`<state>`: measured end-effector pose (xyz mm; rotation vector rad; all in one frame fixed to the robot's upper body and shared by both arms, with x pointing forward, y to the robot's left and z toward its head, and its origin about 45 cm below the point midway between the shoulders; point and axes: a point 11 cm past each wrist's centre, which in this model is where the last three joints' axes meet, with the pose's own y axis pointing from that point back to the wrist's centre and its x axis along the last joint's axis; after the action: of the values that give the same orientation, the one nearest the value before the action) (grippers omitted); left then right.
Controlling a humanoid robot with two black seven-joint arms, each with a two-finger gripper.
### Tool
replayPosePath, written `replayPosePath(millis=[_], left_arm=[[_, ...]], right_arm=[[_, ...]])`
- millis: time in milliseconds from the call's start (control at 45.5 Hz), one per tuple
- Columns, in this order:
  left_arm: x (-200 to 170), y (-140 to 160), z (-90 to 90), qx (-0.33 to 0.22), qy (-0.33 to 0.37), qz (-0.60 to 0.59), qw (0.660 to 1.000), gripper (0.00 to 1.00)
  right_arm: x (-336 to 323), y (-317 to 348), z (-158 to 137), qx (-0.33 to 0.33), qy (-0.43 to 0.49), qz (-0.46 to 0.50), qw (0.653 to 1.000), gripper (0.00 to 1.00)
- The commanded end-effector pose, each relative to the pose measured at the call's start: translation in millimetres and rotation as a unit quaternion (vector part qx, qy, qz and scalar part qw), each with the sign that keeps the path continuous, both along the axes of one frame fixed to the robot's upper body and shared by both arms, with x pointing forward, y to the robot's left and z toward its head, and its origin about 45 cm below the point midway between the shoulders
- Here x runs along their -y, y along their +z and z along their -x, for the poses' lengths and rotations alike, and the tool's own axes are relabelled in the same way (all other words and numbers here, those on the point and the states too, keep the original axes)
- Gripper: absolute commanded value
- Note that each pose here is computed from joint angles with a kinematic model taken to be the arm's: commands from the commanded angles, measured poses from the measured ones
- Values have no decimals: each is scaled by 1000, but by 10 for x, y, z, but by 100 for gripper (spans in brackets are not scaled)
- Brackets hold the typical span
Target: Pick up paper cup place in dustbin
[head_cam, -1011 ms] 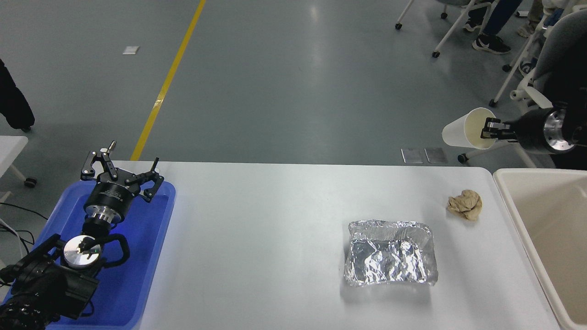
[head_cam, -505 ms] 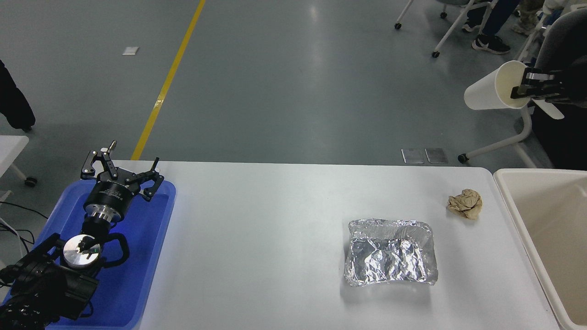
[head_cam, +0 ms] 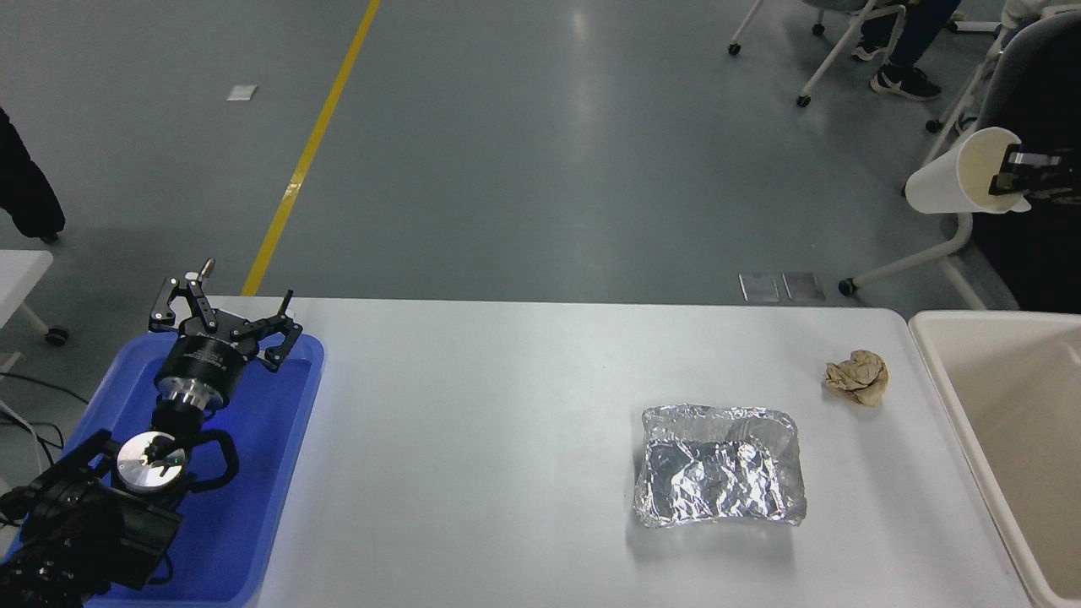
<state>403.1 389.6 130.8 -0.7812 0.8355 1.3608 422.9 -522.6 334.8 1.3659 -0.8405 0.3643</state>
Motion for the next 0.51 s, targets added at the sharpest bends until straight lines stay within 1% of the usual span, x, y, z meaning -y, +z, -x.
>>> replayPosePath(millis=[0, 176, 308, 484], left_arm=[[0, 0, 0, 0, 0, 0, 1000, 100], [0, 0, 0, 0, 0, 0, 1000, 100], [-2, 2, -1, 0, 1, 0, 1000, 100], [-2, 2, -1, 0, 1, 0, 1000, 100]], right_arm=[[722, -429, 257, -1, -74, 86, 994, 0], [1051, -754, 503, 16, -119, 134, 984, 0], [1135, -1049, 678, 31, -160, 137, 977, 0], [1128, -1499, 930, 42, -188, 121, 974, 0]])
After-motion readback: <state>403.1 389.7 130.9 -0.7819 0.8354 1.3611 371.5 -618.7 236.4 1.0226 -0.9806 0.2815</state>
